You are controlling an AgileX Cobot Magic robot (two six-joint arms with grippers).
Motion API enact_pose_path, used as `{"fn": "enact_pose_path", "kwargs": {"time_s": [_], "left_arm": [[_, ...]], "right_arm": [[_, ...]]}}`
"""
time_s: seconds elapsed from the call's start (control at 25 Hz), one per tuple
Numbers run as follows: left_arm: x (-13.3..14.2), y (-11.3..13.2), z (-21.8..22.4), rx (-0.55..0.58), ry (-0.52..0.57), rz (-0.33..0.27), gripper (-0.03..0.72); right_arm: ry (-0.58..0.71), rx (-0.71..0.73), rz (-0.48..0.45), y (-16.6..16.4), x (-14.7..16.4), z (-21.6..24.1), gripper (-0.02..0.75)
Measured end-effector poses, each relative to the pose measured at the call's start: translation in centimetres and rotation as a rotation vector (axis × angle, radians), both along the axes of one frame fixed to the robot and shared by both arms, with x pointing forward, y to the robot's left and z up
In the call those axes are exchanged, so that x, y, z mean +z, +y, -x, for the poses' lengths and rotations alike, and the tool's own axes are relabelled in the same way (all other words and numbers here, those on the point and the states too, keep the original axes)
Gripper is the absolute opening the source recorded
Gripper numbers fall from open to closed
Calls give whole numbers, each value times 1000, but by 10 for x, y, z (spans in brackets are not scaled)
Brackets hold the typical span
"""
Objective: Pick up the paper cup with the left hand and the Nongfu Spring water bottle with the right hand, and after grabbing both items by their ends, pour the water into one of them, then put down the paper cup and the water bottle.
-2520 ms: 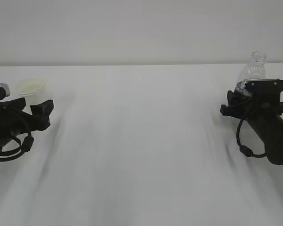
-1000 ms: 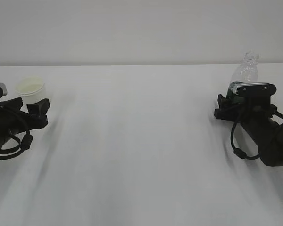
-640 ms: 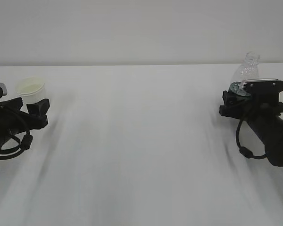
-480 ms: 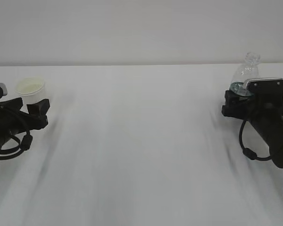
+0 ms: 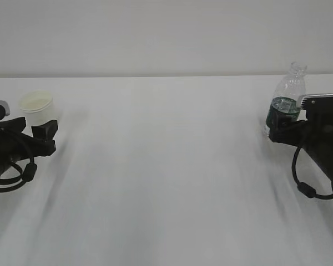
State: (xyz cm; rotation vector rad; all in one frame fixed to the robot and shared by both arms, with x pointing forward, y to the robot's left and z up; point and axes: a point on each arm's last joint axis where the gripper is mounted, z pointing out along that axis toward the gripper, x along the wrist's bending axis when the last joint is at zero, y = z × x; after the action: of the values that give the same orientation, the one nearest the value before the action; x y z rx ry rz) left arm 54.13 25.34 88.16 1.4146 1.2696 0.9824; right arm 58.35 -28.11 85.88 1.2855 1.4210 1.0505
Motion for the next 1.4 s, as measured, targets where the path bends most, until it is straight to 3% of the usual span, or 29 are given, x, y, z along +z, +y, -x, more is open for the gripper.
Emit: {"fn": "enact_pose_path", "kwargs": {"time_s": [0.24, 0.76, 1.0, 1.4], "left_arm": [[1, 1, 4, 0, 4, -2, 536], [27, 5, 18, 17, -55, 11, 535], [64, 5, 23, 18, -168, 31, 534], [115, 9, 43, 17, -235, 50, 518]], "right_arm": [[33, -5, -20, -1, -1, 14, 597], [-11, 22, -25, 0, 32, 43, 596], [-63, 34, -28, 0, 52, 51, 596], [-112, 65, -37, 2, 84, 60, 594]]}}
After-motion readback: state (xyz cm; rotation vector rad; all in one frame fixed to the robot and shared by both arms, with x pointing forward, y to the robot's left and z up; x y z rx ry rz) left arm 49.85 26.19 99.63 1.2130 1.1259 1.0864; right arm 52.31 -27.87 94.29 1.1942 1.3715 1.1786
